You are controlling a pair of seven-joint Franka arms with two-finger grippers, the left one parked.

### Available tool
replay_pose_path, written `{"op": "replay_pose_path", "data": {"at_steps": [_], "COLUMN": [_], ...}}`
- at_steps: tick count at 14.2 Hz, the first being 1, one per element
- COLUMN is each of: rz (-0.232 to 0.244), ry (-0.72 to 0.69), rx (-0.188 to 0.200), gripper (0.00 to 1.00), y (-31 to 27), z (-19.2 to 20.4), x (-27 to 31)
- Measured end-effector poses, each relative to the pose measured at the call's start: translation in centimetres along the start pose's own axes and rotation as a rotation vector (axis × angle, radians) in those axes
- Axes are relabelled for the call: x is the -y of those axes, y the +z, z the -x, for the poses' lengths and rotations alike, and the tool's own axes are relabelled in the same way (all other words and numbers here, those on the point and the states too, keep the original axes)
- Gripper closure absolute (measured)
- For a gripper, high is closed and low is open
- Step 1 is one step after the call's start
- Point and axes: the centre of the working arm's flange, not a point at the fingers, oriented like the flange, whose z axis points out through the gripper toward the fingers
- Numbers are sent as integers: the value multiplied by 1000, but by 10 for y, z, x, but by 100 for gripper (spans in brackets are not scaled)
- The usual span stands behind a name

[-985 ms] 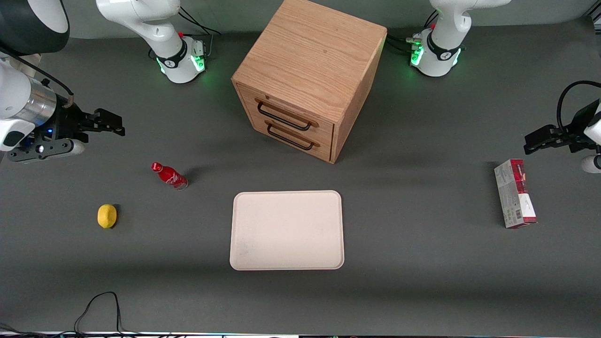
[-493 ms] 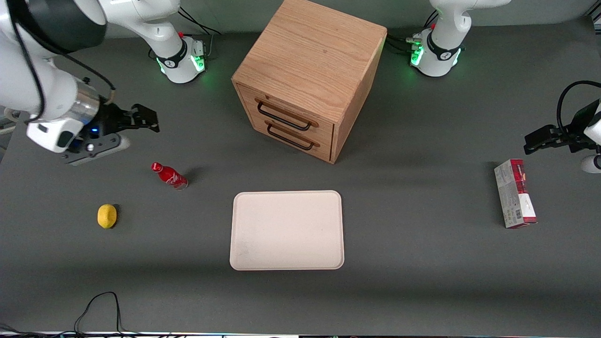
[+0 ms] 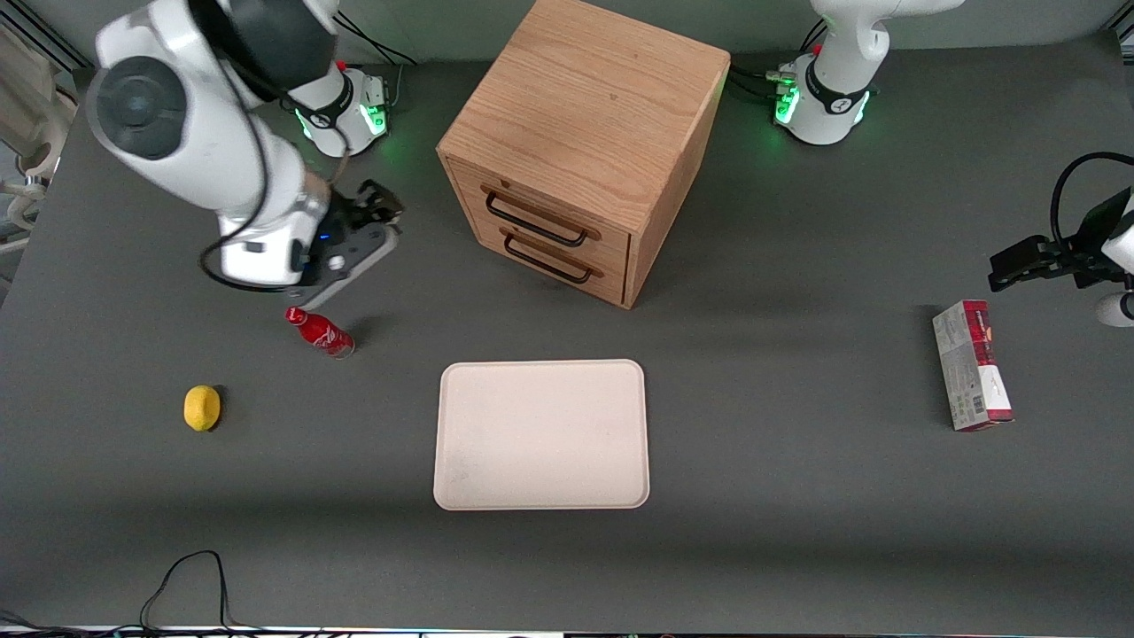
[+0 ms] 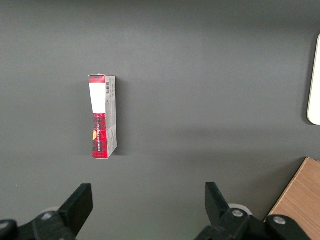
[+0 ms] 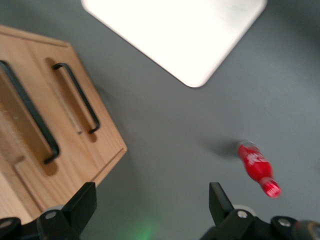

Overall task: Open upper drawer
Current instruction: 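Move the right gripper toward the upper drawer's black handle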

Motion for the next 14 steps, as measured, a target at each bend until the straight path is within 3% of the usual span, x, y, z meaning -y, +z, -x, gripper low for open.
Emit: {"op": "replay_pose_path", "data": {"at_steps": [2, 5, 9, 10, 14], "rz": [-38, -106, -122, -146, -175], "ry": [-53, -170, -309, -348, -441], "rx": [8, -12, -53, -62, -65], "gripper": [0, 0, 0, 0, 0], "y": [11, 20, 32, 36, 48], "z": [-11, -22, -39, -42, -49], "x": [21, 31, 57, 64, 68]}}
